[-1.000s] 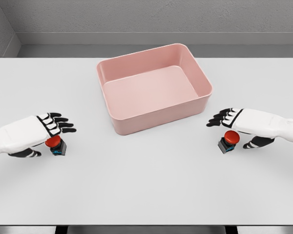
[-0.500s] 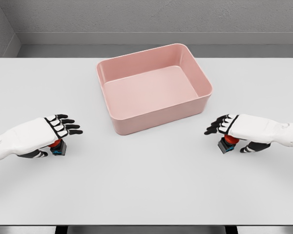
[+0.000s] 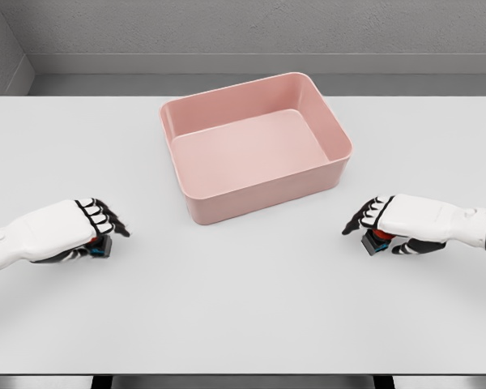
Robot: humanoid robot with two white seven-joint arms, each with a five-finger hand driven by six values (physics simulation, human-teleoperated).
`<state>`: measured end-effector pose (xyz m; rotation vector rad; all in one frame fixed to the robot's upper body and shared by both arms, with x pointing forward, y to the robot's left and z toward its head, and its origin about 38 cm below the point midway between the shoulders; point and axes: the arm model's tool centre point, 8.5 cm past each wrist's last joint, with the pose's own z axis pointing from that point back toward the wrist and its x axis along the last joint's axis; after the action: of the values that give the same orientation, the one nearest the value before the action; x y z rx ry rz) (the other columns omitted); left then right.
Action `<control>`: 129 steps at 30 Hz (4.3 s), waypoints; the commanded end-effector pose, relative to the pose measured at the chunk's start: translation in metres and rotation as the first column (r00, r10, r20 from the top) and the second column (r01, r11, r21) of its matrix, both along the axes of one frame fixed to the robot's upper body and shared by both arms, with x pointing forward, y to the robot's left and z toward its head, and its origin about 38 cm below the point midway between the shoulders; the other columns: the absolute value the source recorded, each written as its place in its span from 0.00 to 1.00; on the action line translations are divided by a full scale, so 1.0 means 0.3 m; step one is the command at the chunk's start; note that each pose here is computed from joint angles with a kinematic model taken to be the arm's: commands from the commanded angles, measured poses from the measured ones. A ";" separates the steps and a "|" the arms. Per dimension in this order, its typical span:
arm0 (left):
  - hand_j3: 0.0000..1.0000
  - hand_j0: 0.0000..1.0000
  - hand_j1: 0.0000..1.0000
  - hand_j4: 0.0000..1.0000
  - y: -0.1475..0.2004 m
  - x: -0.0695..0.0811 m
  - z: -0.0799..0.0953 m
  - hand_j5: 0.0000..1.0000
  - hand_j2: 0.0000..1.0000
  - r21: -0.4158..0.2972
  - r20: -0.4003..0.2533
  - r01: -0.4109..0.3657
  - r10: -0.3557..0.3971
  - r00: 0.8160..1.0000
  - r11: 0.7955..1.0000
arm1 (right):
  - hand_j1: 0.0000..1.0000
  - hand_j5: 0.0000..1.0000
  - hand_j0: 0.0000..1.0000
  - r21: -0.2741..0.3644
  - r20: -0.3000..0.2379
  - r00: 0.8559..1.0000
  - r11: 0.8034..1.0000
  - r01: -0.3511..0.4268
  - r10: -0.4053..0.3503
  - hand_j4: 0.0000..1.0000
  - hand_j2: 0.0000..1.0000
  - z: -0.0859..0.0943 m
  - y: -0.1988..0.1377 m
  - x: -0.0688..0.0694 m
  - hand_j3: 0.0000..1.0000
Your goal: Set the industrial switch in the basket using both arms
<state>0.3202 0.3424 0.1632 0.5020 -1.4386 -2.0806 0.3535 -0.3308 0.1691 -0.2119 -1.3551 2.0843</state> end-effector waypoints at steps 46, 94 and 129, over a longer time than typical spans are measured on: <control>0.42 0.42 0.42 0.42 -0.216 0.190 0.285 0.42 0.42 -0.092 0.255 0.156 -0.128 0.959 0.983 | 0.56 0.56 0.56 0.056 0.045 0.998 0.998 0.038 -0.040 0.56 0.56 0.076 -0.022 0.049 0.56; 1.00 1.00 1.00 1.00 -0.487 0.364 0.342 1.00 1.00 -0.184 0.279 0.269 -0.212 0.936 0.945 | 0.48 0.48 0.48 0.247 0.114 0.992 0.969 0.025 -0.055 0.48 0.48 0.283 -0.002 0.121 0.48; 1.00 1.00 1.00 1.00 -0.060 0.302 0.380 1.00 1.00 -0.090 0.216 0.041 -0.020 0.976 0.995 | 1.00 1.00 1.00 0.399 0.201 0.979 0.911 -0.107 0.027 1.00 1.00 0.412 0.335 0.388 1.00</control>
<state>0.4106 0.3196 0.2710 0.6690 -1.6644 -2.0334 0.4575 -0.2417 0.3112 -0.2478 -1.9231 1.8587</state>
